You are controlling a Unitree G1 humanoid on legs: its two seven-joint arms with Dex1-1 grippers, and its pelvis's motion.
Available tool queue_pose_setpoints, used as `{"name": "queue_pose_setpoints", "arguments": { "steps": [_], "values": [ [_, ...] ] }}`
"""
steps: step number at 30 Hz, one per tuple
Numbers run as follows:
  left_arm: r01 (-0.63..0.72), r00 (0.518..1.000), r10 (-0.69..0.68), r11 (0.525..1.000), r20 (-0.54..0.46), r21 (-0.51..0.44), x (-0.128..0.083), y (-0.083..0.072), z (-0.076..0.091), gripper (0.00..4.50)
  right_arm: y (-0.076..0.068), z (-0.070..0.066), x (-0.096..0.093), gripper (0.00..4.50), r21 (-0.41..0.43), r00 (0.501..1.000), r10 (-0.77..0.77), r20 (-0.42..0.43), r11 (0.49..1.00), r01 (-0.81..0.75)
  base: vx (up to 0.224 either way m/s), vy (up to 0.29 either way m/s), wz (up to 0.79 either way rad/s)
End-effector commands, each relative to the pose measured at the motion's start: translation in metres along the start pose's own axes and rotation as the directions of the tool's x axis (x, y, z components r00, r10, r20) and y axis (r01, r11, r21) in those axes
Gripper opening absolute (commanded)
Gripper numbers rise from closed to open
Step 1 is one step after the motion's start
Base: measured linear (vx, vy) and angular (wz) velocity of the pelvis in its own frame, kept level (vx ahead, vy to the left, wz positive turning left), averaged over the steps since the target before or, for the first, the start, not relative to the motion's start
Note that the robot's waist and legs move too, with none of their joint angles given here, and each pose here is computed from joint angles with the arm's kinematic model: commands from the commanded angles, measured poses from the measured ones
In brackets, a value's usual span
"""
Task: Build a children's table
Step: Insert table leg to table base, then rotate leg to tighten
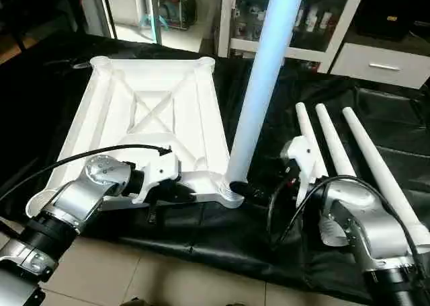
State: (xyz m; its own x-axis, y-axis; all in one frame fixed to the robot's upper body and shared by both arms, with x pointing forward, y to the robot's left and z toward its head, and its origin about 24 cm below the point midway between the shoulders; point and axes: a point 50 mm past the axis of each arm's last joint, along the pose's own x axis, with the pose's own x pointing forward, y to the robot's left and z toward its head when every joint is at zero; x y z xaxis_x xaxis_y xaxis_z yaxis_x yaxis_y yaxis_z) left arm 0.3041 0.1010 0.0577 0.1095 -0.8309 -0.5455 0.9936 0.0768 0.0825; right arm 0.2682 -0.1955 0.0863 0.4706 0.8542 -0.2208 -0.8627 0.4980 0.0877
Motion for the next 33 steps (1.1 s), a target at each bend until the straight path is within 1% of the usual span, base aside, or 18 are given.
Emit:
{"name": "queue_pose_setpoints", "arguments": {
  "steps": [1,2,5,6,9,12,14,16,19,21,24,26,33],
  "values": [
    [0.051,0.998,-0.053,0.997,0.043,0.056,0.0054,-0.0047,0.0117,0.0,-0.0015,0.0029,0.0003,4.2,-0.022,1.0,0.019,-0.012,1.0,-0.02,0.0,0.0,0.0],
    [0.053,0.998,-0.055,0.997,0.041,0.058,0.0054,-0.0049,0.0115,0.0,-0.0027,0.0025,0.0007,4.09,-0.02,0.999,0.036,-0.02,0.999,-0.037,0.0,0.0,0.0],
    [0.054,0.998,-0.056,0.997,0.041,0.058,0.0054,-0.005,0.0114,0.0,-0.0033,0.0019,0.0009,4.01,-0.017,0.998,0.052,-0.027,0.998,-0.053,0.0,0.0,0.0],
    [0.056,0.998,-0.058,0.997,0.04,0.058,0.0053,-0.0055,0.0109,0.0,-0.004,0.0015,0.001,3.75,-0.018,0.998,0.058,-0.03,0.998,-0.059,0.0,0.0,0.0],
    [0.059,0.997,-0.061,0.997,0.039,0.058,0.0053,-0.0064,0.0104,0.0,-0.0041,0.0006,0.0015,3.61,-0.017,0.996,0.081,-0.042,0.997,-0.082,0.0,0.0,0.0],
    [0.064,0.997,-0.067,0.996,0.035,0.057,0.0051,-0.007,0.0098,0.0,-0.0062,-0.0003,0.0022,3.25,-0.018,0.993,0.104,-0.058,0.994,-0.106,0.0,0.0,0.0],
    [0.066,0.997,-0.068,0.996,0.034,0.057,0.0051,-0.0074,0.0095,0.0,-0.0076,-0.0007,0.0033,3.14,-0.021,0.992,0.108,-0.064,0.994,-0.11,0.0,0.0,0.0],
    [0.068,0.997,-0.07,0.996,0.033,0.057,0.0051,-0.0078,0.0095,0.0,-0.008,-0.0009,0.0044,2.86,-0.022,0.991,0.115,-0.068,0.993,-0.117,0.0,0.0,0.0],
    [0.069,0.997,-0.07,0.996,0.032,0.056,0.0051,-0.0077,0.0092,0.0,-0.0089,-0.001,0.0056,2.76,-0.025,0.99,0.123,-0.073,0.992,-0.125,0.0,0.0,0.0],
    [0.069,0.997,-0.071,0.996,0.03,0.055,0.005,-0.0077,0.009,0.0,-0.0091,-0.0012,0.006,2.48,-0.026,0.989,0.129,-0.077,0.991,-0.131,0.0,0.0,0.0],
    [0.072,0.997,-0.073,0.996,0.026,0.052,0.0039,-0.008,0.0083,0.0,-0.0108,-0.0017,0.0069,2.29,-0.031,0.986,0.143,-0.089,0.989,-0.146,0.0,0.0,0.0],
    [0.073,0.997,-0.074,0.996,0.025,0.052,0.0036,-0.0081,0.0079,0.0,-0.0109,-0.0021,0.0069,2.06,-0.031,0.984,0.149,-0.094,0.988,-0.152,0.0,0.0,0.0],
    [0.079,0.997,-0.08,0.996,0.018,0.052,0.0032,-0.0082,0.0073,0.0,-0.0113,-0.0034,0.0058,1.93,-0.034,0.982,0.16,-0.104,0.986,-0.165,0.0,0.0,0.0]
  ]
}}
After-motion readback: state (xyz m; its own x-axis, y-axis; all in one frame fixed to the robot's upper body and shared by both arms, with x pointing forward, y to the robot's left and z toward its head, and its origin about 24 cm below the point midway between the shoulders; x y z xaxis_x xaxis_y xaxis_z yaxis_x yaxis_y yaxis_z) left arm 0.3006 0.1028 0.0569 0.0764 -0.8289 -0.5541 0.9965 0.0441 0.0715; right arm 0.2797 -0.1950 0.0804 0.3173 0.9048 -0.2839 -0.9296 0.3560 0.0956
